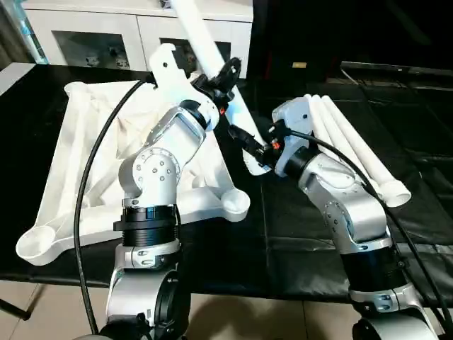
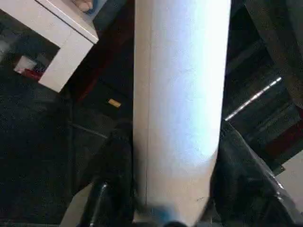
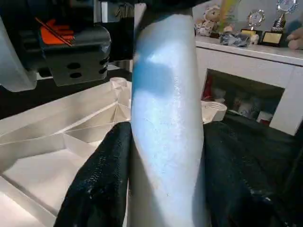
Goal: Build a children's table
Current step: Pick table leg
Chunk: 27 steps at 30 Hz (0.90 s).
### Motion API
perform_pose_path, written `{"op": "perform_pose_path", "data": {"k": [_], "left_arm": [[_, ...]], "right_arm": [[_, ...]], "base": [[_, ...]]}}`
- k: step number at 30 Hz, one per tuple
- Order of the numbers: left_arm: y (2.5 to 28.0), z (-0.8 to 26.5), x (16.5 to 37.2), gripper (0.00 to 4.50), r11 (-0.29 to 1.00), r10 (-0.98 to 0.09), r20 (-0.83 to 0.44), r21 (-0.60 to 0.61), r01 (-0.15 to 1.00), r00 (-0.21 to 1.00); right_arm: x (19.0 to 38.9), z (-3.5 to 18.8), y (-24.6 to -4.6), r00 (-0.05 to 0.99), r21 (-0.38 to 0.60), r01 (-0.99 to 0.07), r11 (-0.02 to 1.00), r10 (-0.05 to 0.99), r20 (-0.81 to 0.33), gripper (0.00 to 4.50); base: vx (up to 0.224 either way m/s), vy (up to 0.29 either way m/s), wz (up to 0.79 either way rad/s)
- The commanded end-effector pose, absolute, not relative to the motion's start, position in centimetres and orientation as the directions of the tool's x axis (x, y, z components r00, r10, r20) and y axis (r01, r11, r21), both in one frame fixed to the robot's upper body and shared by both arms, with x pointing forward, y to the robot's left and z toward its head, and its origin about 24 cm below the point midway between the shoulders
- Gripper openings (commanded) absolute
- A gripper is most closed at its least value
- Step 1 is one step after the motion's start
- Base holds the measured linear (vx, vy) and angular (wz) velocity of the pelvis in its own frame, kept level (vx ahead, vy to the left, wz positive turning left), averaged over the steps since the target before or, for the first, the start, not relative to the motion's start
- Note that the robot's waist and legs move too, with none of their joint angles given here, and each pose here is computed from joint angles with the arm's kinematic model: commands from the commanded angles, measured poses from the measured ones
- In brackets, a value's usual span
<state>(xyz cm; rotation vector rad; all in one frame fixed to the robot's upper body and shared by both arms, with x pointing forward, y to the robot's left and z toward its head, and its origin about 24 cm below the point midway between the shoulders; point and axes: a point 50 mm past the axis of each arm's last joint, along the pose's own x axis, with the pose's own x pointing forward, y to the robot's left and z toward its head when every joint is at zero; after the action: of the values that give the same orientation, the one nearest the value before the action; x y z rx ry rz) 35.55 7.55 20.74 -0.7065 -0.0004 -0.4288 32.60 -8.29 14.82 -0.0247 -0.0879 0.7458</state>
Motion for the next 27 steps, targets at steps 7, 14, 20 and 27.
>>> {"op": "perform_pose_path", "data": {"k": [7,14,20,27], "left_arm": [[6.1,21.5,35.6,1.84,0.651,-0.406,0.162,-0.639,0.41,0.899],[6.8,21.9,36.0,1.84,0.688,-0.374,0.183,-0.603,0.404,0.909],[7.4,22.2,36.3,1.83,0.732,-0.363,0.193,-0.546,0.407,0.912],[8.2,22.5,36.9,1.83,0.789,-0.373,0.207,-0.441,0.427,0.904]], "right_arm": [[32.8,15.2,-7.9,0.741,-0.079,-0.662,0.746,0.666,0.087,1.86],[32.7,15.1,-8.1,0.722,0.021,-0.69,0.724,0.686,0.084,2.72],[32.5,15.2,-8.2,0.713,0.136,-0.701,0.701,0.693,0.104,3.22],[32.0,15.7,-8.8,0.676,0.006,-0.731,0.682,0.724,0.136,3.79]], "base": [[0.0,0.0,0.0],[0.0,0.0,0.0],[0.0,0.0,0.0],[0.0,0.0,0.0]]}}
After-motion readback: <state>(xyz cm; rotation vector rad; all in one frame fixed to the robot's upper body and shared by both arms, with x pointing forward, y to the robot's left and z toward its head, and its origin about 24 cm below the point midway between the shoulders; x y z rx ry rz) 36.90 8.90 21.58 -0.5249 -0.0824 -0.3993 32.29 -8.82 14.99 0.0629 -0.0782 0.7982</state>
